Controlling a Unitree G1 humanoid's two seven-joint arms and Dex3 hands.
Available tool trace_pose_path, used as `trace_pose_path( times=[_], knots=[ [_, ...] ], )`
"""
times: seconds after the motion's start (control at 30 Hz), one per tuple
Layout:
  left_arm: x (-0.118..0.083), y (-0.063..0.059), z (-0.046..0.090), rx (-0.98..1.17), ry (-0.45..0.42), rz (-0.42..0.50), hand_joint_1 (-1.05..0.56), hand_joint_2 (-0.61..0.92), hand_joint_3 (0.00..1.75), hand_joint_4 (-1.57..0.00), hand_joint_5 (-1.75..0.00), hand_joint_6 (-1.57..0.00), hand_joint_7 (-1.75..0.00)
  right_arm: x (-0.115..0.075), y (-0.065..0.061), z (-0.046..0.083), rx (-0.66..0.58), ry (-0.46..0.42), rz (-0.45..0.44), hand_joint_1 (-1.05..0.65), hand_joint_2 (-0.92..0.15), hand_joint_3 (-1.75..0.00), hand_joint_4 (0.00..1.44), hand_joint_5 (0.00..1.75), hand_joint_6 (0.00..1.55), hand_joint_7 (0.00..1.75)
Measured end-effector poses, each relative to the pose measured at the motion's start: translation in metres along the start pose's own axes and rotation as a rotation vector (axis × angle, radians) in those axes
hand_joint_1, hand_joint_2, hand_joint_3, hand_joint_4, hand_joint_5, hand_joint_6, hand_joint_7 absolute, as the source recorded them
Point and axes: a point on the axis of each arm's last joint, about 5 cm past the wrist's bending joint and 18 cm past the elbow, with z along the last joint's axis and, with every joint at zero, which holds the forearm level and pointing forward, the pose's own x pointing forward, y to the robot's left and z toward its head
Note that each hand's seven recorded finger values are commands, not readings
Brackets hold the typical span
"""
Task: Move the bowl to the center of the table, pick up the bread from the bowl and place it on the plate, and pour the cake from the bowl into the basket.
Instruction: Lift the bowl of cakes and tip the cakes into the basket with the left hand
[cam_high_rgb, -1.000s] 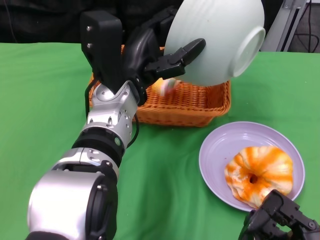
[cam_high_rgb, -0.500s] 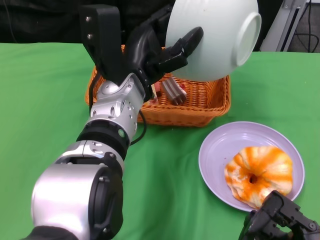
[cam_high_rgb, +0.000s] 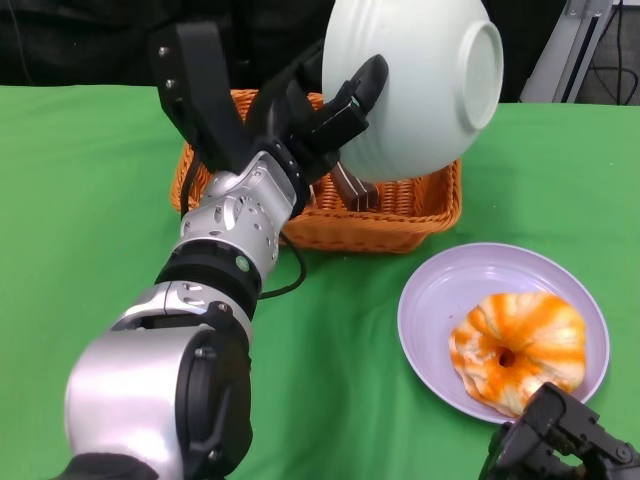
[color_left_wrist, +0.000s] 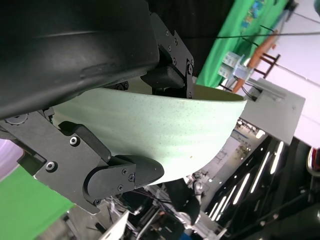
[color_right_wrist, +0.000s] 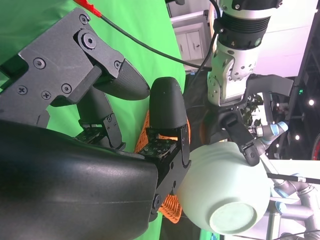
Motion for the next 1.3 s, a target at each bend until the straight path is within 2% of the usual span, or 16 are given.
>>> trace_pose_path(
  times=[0.3, 0.43, 0.67, 0.8, 1.0, 1.17, 1.3],
  knots=[
    [0.001, 0.000, 0.000, -0.211, 0.080, 0.051, -0.14, 0.79, 0.90, -0.82, -1.75, -0.67, -1.66, 0.000, 0.000, 0.000, 0.001, 0.001, 0.000, -0.07, -0.38, -1.43, 0.70, 1.75, 0.53, 1.69],
    [0.002, -0.004, 0.005, -0.250, 0.089, 0.042, -0.15, 0.79, 0.90, -0.82, -1.75, -0.68, -1.66, 0.000, 0.000, -0.001, 0.002, 0.003, 0.000, -0.05, -0.37, -1.44, 0.71, 1.75, 0.54, 1.70],
    [0.002, -0.003, 0.006, -0.254, 0.092, 0.043, -0.13, 0.78, 0.91, -0.81, -1.75, -0.67, -1.64, -0.001, 0.000, -0.001, 0.005, 0.003, 0.000, -0.06, -0.37, -1.45, 0.71, 1.75, 0.54, 1.71],
    [0.002, -0.004, 0.009, -0.130, 0.028, -0.010, -0.14, 0.80, 0.89, -0.75, -1.75, -0.58, -1.67, -0.001, 0.000, -0.001, 0.004, 0.003, 0.000, -0.06, -0.37, -1.45, 0.72, 1.75, 0.54, 1.71],
    [0.002, -0.006, 0.015, 0.029, -0.060, -0.116, -0.19, 0.74, 0.88, -0.78, -1.75, -0.72, -1.55, -0.001, 0.000, -0.001, 0.003, 0.003, 0.001, -0.10, -0.37, -1.44, 0.72, 1.75, 0.53, 1.71],
    [0.000, -0.004, 0.017, 0.126, -0.111, -0.174, -0.20, 0.72, 0.88, -0.77, -1.75, -0.73, -1.54, -0.001, 0.000, -0.001, 0.004, 0.005, 0.001, -0.09, -0.37, -1.43, 0.71, 1.75, 0.53, 1.71],
    [-0.004, -0.001, 0.027, 0.271, -0.208, -0.287, -0.25, 0.71, 0.88, -0.77, -1.75, -0.73, -1.54, -0.002, 0.000, -0.001, 0.005, 0.007, 0.000, -0.07, -0.37, -1.44, 0.70, 1.75, 0.53, 1.70]
  ],
)
